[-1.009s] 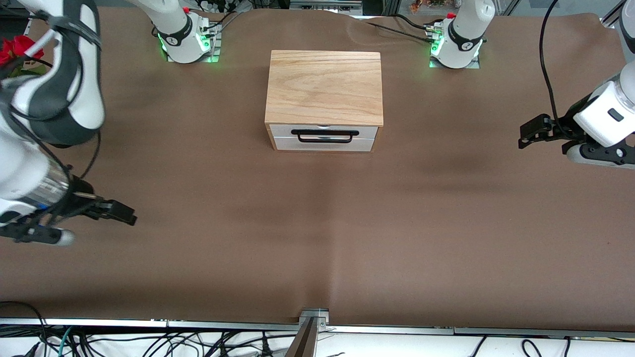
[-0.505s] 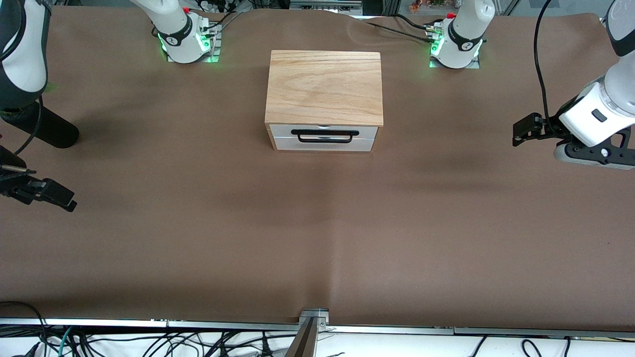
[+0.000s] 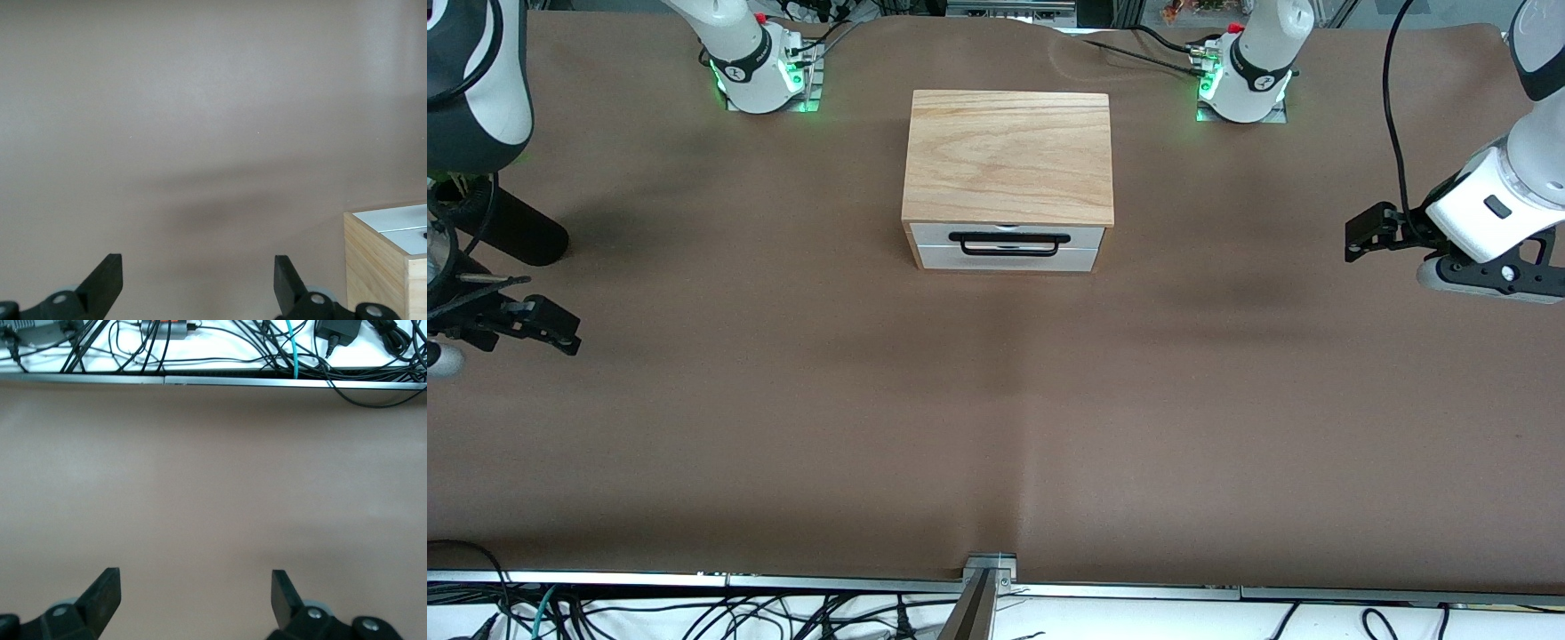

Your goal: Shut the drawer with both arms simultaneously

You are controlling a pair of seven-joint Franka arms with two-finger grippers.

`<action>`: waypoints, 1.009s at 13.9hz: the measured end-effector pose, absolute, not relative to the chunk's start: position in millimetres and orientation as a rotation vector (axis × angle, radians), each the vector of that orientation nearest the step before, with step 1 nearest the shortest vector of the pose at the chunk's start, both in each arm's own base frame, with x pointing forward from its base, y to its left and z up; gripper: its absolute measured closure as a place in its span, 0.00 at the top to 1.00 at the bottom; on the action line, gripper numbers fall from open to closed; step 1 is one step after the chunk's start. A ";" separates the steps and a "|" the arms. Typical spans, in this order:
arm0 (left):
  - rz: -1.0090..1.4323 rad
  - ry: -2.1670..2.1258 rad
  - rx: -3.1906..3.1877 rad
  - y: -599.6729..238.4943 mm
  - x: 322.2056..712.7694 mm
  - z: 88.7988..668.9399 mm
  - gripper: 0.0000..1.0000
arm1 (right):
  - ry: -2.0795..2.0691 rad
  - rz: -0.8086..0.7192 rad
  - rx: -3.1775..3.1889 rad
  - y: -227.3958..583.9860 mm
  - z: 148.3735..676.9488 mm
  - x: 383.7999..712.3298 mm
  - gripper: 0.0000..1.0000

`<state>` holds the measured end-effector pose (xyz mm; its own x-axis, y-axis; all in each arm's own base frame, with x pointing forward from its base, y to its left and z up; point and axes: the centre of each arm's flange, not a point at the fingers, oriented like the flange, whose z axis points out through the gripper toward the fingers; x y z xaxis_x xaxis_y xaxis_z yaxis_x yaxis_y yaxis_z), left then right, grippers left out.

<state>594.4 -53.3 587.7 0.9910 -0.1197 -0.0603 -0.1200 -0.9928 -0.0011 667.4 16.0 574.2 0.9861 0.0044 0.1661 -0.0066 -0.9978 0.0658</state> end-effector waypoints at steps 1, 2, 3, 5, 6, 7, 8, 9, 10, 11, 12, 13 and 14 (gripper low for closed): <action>0.094 0.190 -3.130 -54.0 594.3 587.7 1.00 | 0.015 0.247 3.060 18.8 575.5 662.9 1.00; 0.094 0.194 -3.130 -55.3 594.2 587.8 1.00 | 0.025 0.240 3.058 20.6 576.3 658.6 1.00; 0.094 0.200 -3.130 -57.5 594.0 587.9 1.00 | 0.029 0.232 3.060 20.6 576.6 654.4 1.00; 0.094 0.208 -3.129 -60.5 593.7 587.9 1.00 | 0.032 0.218 3.063 19.6 574.9 649.1 1.00; 0.094 0.212 -3.129 -61.7 593.6 588.0 1.00 | 0.037 0.209 3.065 20.8 573.0 648.3 1.00; 0.094 0.215 -3.129 -63.0 593.5 587.9 1.00 | 0.043 0.200 3.066 23.0 570.4 647.9 1.00; 0.094 0.219 -3.129 -64.2 593.3 588.0 1.00 | 0.048 0.193 3.068 25.0 568.4 647.6 1.00; 0.094 0.220 -3.129 -64.8 593.3 588.0 1.00 | 0.052 0.189 3.068 26.3 567.1 647.5 1.00; 0.094 0.221 -3.129 -65.0 593.2 588.0 1.00 | 0.053 0.187 3.069 26.7 566.4 647.4 1.00; 0.094 0.221 -3.129 -64.9 593.2 588.0 1.00 | 0.054 0.187 3.069 27.1 566.3 647.3 1.00; 0.093 0.221 -3.129 -65.0 593.2 588.1 1.00 | 0.055 0.187 3.069 27.4 566.3 647.3 1.00; 0.093 0.221 -3.129 -65.0 593.2 588.1 1.00 | 0.055 0.187 3.069 27.6 566.3 647.3 1.00; 0.093 0.221 -3.129 -65.0 593.2 588.1 1.00 | 0.056 0.187 3.069 27.7 566.3 647.3 1.00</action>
<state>593.2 -65.0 588.1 0.9883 -0.1403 -0.0596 -0.1405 -0.9901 0.0012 647.3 27.7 566.3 0.9920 0.0402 0.1198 0.0322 -0.9972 0.0682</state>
